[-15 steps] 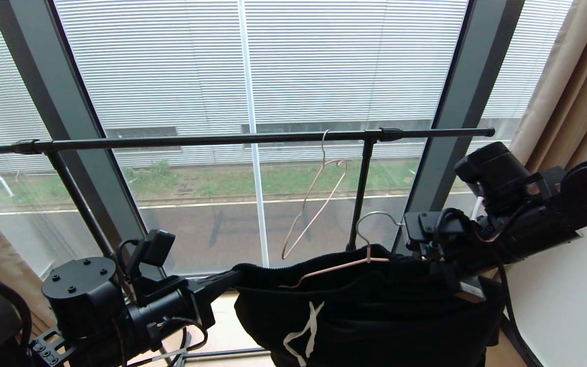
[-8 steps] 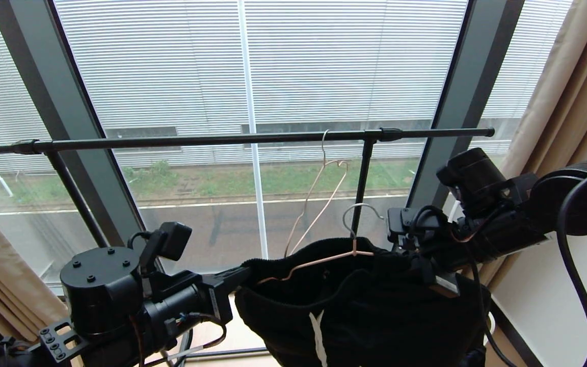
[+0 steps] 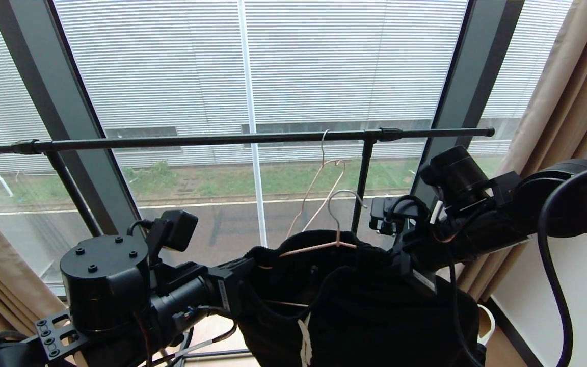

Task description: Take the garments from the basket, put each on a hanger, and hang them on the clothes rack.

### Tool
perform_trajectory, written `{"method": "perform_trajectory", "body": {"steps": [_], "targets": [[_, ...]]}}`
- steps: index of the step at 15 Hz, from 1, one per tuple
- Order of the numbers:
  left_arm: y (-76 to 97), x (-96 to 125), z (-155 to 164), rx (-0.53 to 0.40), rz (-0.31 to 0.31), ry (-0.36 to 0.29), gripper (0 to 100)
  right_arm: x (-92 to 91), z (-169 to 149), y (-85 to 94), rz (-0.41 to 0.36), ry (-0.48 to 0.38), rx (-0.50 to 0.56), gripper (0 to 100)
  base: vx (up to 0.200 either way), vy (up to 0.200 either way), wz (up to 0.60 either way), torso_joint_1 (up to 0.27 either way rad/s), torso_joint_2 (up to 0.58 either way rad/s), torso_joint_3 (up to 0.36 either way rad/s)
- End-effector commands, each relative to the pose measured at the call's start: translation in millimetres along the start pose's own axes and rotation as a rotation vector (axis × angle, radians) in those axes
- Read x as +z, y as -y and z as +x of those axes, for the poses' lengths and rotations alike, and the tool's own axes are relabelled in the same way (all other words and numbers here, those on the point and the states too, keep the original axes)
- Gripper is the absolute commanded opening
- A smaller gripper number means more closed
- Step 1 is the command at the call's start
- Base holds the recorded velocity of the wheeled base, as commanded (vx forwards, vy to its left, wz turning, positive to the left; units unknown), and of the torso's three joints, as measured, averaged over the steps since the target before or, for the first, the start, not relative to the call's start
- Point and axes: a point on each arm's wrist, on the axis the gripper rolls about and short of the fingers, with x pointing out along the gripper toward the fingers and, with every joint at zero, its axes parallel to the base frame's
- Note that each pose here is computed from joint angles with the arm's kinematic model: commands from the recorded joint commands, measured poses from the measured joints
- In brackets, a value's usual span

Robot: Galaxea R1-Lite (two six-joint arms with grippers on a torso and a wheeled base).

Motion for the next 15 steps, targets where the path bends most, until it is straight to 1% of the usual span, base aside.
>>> {"method": "perform_trajectory", "body": {"steps": [1,4,5,7,8,9,10,12,13,15], "targets": [[11.6,8,-7,-0.038,0.006,0.037,0,7.7,7,-4.0,0.020,0.005,0.018,0,0.000,0.000,0.00,0.000,0.00,0.000],[14.5,7,-6,-0.028,0.009,0.038,0,7.9,8,-3.9,0.015,0.043,0.015,0,0.000,0.000,0.00,0.000,0.00,0.000],[14.8,7,-6,-0.028,0.010,0.036,0,5.2,11,-5.3,0.007,0.077,0.026,0,0.000,0.000,0.00,0.000,0.00,0.000],[14.3,5,-4,-0.023,0.011,0.030,0,5.5,9,-5.9,-0.008,0.126,0.018,0,0.000,0.000,0.00,0.000,0.00,0.000],[14.6,4,-4,-0.024,0.013,0.023,0,6.7,8,-5.3,0.022,0.161,0.022,0,0.000,0.000,0.00,0.000,0.00,0.000],[15.6,1,-4,-0.028,0.030,0.014,0,7.5,8,-5.1,0.058,0.187,0.023,0,0.000,0.000,0.00,0.000,0.00,0.000],[15.5,-1,-4,-0.026,0.051,0.006,0,7.2,9,-5.3,0.078,0.212,0.018,0,0.000,0.000,0.00,0.000,0.00,0.000],[15.8,-2,-3,-0.025,0.060,0.004,0,4.3,9,-7.2,0.080,0.229,0.014,0,0.000,0.000,0.00,0.000,0.00,0.000],[15.7,4,1,0.036,0.056,0.046,0,-8.6,11,-15.5,0.066,0.257,0.004,0,0.000,0.000,0.00,0.000,0.00,0.000],[14.9,5,10,0.107,0.054,0.071,0,-17.5,11,-22.3,0.044,0.302,-0.021,0,0.000,0.000,0.00,0.000,0.00,0.000]]}}
